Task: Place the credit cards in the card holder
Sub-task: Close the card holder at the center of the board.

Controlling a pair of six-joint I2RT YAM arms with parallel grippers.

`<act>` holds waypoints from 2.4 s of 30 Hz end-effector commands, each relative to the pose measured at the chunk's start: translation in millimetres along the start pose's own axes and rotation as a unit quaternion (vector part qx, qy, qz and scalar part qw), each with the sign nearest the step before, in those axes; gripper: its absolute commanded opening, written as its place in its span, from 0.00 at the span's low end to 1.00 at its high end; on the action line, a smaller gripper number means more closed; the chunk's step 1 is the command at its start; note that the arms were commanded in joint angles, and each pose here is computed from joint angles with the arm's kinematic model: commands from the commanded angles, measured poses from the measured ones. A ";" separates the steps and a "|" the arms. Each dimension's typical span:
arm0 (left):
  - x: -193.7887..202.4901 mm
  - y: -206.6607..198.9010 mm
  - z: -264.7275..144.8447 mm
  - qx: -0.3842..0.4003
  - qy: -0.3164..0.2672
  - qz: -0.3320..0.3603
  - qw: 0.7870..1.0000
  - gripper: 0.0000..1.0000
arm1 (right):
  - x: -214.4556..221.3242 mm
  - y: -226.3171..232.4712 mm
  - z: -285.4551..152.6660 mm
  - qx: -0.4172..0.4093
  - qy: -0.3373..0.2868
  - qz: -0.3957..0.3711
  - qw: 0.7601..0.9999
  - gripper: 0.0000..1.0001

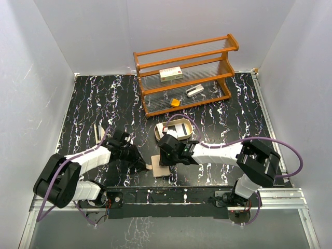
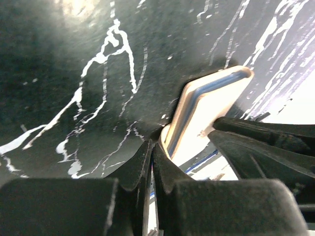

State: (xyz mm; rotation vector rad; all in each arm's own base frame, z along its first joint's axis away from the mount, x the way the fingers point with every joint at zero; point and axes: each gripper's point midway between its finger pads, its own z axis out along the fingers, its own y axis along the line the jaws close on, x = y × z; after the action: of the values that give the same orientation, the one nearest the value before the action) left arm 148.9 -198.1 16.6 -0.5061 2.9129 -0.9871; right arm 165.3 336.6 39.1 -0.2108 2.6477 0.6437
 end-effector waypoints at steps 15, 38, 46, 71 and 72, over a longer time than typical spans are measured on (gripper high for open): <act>-2.5 -35.0 4.7 0.107 0.005 -0.003 0.994 0.02 | 19.4 0.5 15.6 -0.010 0.020 0.002 1.000 0.15; 28.7 -18.1 -8.5 0.066 0.003 -0.008 0.998 0.05 | 14.2 6.0 10.2 -0.020 0.011 0.008 1.000 0.15; 21.0 2.1 -5.0 0.007 -0.020 0.002 1.000 0.04 | 13.8 6.2 10.2 -0.021 0.010 0.008 1.000 0.16; 23.3 -32.1 6.3 0.092 0.012 0.033 0.995 0.06 | 21.9 5.3 19.4 -0.023 0.025 0.007 0.999 0.15; 23.3 -31.7 6.3 0.091 0.012 0.033 0.995 0.06 | 22.0 5.0 19.6 -0.022 0.025 0.007 0.999 0.15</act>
State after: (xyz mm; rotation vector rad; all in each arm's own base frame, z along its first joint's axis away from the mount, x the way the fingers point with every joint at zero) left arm 137.0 -220.2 19.3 -0.4594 2.8265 -1.1392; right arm 165.2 343.6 38.4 -0.1979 2.6362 0.6947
